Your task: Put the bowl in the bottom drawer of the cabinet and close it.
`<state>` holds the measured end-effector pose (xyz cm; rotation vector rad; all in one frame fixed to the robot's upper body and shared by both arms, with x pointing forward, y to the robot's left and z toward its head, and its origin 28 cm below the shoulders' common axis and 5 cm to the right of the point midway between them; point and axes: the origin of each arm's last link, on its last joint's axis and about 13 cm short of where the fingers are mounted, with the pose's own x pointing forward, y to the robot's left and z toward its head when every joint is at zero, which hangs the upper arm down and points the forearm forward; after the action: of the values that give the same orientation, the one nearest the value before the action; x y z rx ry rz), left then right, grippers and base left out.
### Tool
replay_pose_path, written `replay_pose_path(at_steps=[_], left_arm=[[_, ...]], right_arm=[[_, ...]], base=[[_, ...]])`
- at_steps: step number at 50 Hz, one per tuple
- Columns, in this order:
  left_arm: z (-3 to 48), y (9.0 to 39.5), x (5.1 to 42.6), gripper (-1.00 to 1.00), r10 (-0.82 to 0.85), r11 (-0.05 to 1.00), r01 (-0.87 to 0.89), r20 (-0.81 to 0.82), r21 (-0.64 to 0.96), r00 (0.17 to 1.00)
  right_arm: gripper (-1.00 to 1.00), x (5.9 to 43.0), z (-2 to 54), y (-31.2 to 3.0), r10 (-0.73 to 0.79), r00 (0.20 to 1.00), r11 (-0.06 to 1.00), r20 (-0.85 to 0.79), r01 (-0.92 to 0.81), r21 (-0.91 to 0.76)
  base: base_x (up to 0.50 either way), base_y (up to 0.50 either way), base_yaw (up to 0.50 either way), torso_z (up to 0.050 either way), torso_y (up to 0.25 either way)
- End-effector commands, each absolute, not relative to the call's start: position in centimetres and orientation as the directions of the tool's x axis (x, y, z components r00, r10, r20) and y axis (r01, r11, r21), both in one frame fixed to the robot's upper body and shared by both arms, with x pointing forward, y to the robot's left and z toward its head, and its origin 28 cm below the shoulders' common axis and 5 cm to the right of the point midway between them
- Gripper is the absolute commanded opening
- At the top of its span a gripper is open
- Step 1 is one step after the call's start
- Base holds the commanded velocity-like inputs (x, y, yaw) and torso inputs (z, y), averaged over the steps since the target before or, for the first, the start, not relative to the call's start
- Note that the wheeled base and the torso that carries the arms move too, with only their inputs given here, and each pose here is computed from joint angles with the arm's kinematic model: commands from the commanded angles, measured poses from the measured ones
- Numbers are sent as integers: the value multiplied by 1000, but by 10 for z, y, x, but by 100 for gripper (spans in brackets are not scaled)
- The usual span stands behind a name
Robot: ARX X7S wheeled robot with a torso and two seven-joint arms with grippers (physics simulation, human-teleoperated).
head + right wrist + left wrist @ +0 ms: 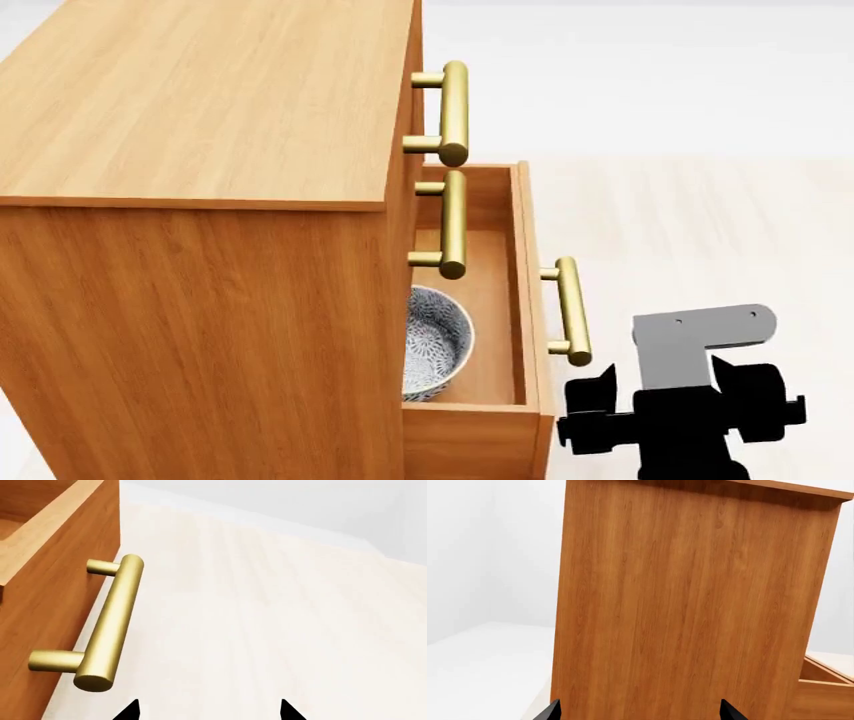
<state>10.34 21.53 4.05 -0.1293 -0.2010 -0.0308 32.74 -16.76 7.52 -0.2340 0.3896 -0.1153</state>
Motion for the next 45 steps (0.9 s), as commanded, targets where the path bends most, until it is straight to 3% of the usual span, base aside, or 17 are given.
replay_pose_path(at_steps=[1, 45], left_arm=[[41, 216, 103, 100, -18, 991, 44, 202, -125, 979], [42, 215, 104, 100, -16, 992, 40, 195, -116, 981]], right_arm=[[100, 328, 76, -159, -125, 925, 975, -359, 47, -217], [100, 327, 76, -130, -22, 930, 972, -366, -67, -227]], base=[[0, 0, 0, 0, 0], [0, 0, 0, 0, 0]])
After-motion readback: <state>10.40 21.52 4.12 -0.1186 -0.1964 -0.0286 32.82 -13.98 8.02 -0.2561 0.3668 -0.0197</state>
